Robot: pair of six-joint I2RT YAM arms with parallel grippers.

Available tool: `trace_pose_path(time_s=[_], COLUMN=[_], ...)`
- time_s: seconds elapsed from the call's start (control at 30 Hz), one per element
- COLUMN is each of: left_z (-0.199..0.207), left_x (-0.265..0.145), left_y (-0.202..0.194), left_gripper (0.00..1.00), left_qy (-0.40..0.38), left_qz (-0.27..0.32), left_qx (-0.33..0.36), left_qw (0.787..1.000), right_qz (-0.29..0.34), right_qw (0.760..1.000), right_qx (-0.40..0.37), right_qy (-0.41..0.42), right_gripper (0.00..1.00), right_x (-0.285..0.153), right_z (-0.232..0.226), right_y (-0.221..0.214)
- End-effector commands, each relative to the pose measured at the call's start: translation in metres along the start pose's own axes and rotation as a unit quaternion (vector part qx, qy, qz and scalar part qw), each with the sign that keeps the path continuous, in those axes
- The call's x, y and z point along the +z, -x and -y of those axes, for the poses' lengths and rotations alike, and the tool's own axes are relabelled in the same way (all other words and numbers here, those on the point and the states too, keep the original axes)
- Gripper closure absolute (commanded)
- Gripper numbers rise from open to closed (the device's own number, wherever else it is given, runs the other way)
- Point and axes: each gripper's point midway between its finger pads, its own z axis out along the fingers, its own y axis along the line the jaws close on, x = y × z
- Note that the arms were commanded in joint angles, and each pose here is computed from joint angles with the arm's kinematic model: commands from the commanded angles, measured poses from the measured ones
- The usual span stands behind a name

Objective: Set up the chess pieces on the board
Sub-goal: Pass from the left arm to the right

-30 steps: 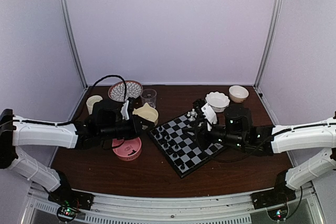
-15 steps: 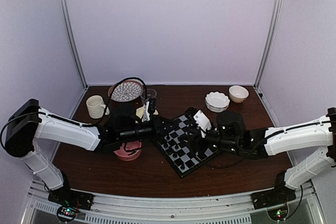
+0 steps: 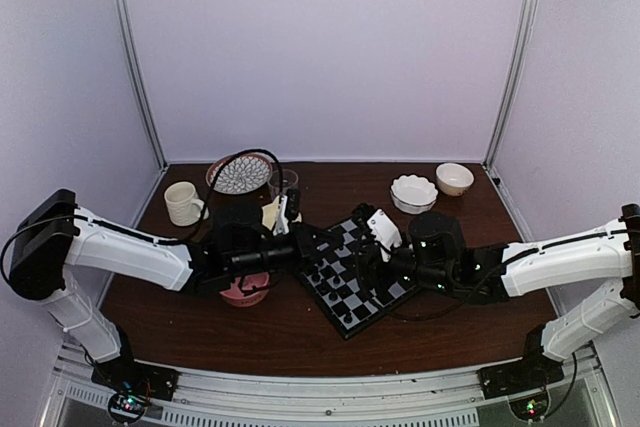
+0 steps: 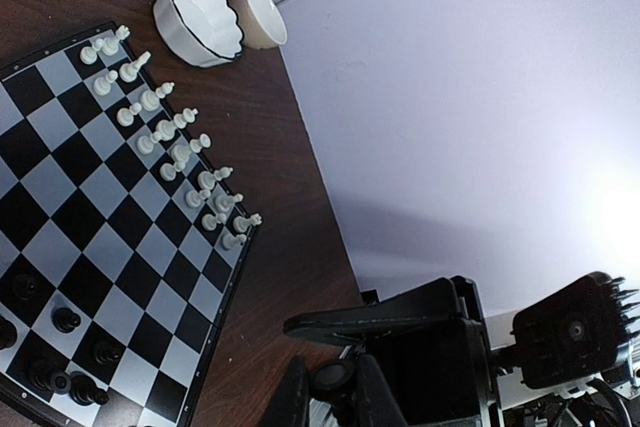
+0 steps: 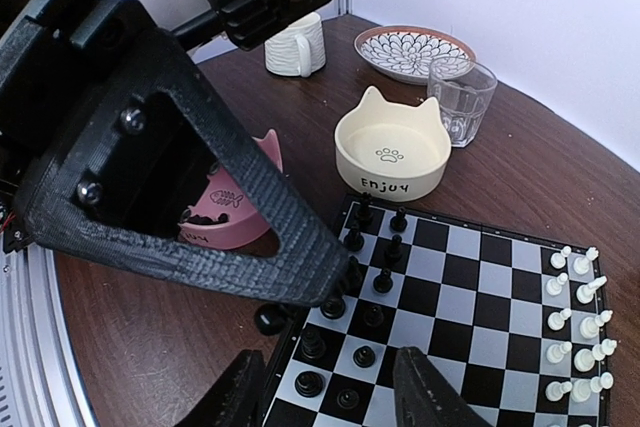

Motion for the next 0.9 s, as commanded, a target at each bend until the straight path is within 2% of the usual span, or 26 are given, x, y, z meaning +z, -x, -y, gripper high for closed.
trace_pose_path(time_s=[0.0,0.7,0.87], left_z=[0.014,0.011,0.011], left_x=[0.006,0.014,0.019], left_y=[0.007,0.002,0.000], left_gripper=[0.96,0.96,0.96], left_qy=[-0.019,-0.014,-0.017], left_qz=[0.019,0.019,0.015], left_qx=[0.008,0.003,-0.001], left_qw=[1.000,1.000,1.000], right_qz=[0.024,0.042,0.043], right_qw=[1.000,0.999,0.999], right_qx=[0.008,0.018,0.022], right_qy=[-0.006,-0.013,-0.017], right_gripper=[0.54,0.60,0.66], right_x=[0.000,-0.007,-0.007], right_z=[-0.001,0.002,0.003], right_y=[0.016,0.025,0.026])
